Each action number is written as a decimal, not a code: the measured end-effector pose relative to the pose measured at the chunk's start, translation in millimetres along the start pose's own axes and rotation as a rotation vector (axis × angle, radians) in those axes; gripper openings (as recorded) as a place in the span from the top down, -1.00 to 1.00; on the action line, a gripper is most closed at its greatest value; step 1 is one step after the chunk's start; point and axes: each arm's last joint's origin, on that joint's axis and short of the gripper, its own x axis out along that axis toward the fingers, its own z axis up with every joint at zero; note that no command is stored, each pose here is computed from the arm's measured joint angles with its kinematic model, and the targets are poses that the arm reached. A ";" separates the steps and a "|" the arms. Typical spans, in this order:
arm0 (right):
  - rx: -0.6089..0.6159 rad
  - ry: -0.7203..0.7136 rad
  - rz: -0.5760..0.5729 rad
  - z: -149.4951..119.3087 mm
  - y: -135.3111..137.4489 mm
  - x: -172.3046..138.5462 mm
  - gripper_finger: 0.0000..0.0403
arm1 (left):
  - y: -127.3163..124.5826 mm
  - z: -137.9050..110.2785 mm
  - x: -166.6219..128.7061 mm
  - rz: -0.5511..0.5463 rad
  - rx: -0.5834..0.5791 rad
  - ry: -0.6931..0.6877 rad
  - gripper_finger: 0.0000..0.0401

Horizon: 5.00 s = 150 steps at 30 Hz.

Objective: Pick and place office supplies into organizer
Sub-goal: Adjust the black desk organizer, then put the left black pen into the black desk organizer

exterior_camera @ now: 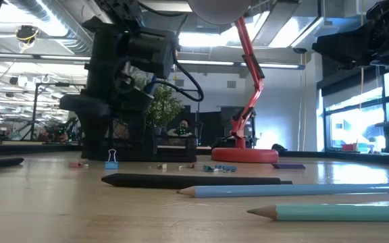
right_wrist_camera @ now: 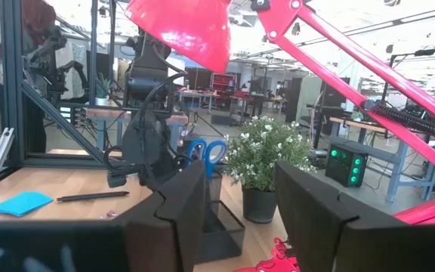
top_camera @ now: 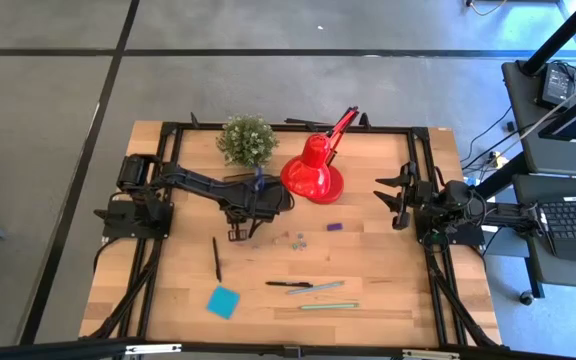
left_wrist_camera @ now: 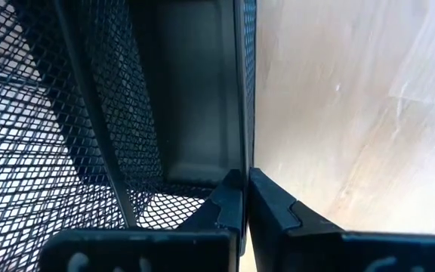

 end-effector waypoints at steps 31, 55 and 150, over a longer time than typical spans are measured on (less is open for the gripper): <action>-0.001 0.005 0.000 -0.6 0.0 0.0 0.20 | -2.9 0.2 -1.8 0.030 -0.024 -0.007 0.30; -0.002 0.005 0.001 -0.5 0.1 0.0 0.20 | -48.7 10.8 -78.4 0.020 -0.043 -0.200 0.29; 0.043 0.067 0.009 -6.6 1.0 -0.2 0.20 | -136.0 -63.2 2.4 -0.261 -1.607 0.205 0.52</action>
